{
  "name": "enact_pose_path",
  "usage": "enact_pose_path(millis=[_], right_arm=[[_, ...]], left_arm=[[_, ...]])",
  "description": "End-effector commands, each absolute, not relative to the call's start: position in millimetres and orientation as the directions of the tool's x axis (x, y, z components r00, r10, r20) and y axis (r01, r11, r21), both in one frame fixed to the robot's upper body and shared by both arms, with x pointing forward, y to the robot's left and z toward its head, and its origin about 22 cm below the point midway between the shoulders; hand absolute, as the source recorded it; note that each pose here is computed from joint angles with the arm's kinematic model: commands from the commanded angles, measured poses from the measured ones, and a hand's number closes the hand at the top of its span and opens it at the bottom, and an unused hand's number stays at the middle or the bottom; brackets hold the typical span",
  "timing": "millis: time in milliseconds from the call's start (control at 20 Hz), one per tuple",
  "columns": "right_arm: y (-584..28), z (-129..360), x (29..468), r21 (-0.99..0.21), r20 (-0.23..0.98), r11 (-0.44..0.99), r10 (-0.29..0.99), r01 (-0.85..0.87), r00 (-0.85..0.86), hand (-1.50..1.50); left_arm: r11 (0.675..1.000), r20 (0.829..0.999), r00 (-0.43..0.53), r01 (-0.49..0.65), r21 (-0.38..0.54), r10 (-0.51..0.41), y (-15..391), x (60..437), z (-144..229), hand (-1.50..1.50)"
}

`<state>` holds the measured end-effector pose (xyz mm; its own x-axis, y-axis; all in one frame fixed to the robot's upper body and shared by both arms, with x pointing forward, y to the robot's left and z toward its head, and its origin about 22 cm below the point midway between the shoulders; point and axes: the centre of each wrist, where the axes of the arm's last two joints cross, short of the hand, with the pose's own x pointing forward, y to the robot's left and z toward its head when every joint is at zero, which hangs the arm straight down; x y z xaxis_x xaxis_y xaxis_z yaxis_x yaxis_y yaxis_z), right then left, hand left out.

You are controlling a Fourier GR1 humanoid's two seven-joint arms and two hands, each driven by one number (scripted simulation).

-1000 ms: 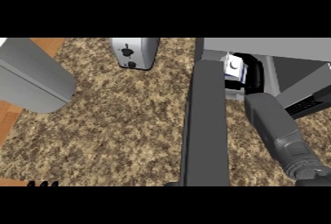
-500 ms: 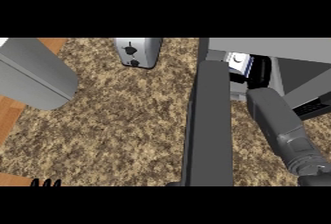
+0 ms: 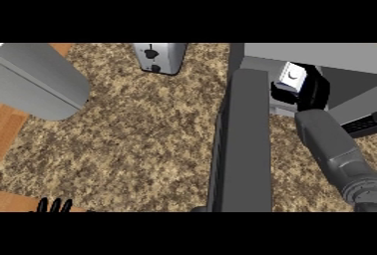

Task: Pick up the milk, place it into the microwave and close the microwave

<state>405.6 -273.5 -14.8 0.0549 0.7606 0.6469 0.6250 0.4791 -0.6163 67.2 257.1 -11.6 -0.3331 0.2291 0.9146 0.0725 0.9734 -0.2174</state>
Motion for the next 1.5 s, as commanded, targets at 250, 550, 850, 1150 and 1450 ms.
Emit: enact_pose_path(millis=[250,550,850,1150,1450], right_arm=[[-249,-17,409,-0.753,0.496,0.412,0.868,0.513,0.031,-1.50],[-224,-19,411,-0.760,0.517,0.501,0.852,0.414,-0.082,-1.50],[-201,-15,414,-0.744,0.569,0.582,0.809,0.327,-0.147,-1.50],[-171,-10,417,-0.609,0.714,0.744,0.665,0.274,-0.219,-1.50],[-181,-29,405,-0.480,0.817,0.850,0.523,0.217,-0.242,-1.50]], left_arm=[[0.970,0.921,-0.306,0.117,-0.215,0.241,254,74,-14,-1.50],[0.975,0.919,-0.327,0.093,-0.200,0.220,256,78,-15,-1.50],[0.978,0.915,-0.345,0.082,-0.192,0.208,261,80,-16,-1.50],[0.976,0.915,-0.338,0.094,-0.198,0.219,253,81,-19,-1.50],[0.978,0.914,-0.348,0.089,-0.189,0.209,256,75,-14,-1.50]])
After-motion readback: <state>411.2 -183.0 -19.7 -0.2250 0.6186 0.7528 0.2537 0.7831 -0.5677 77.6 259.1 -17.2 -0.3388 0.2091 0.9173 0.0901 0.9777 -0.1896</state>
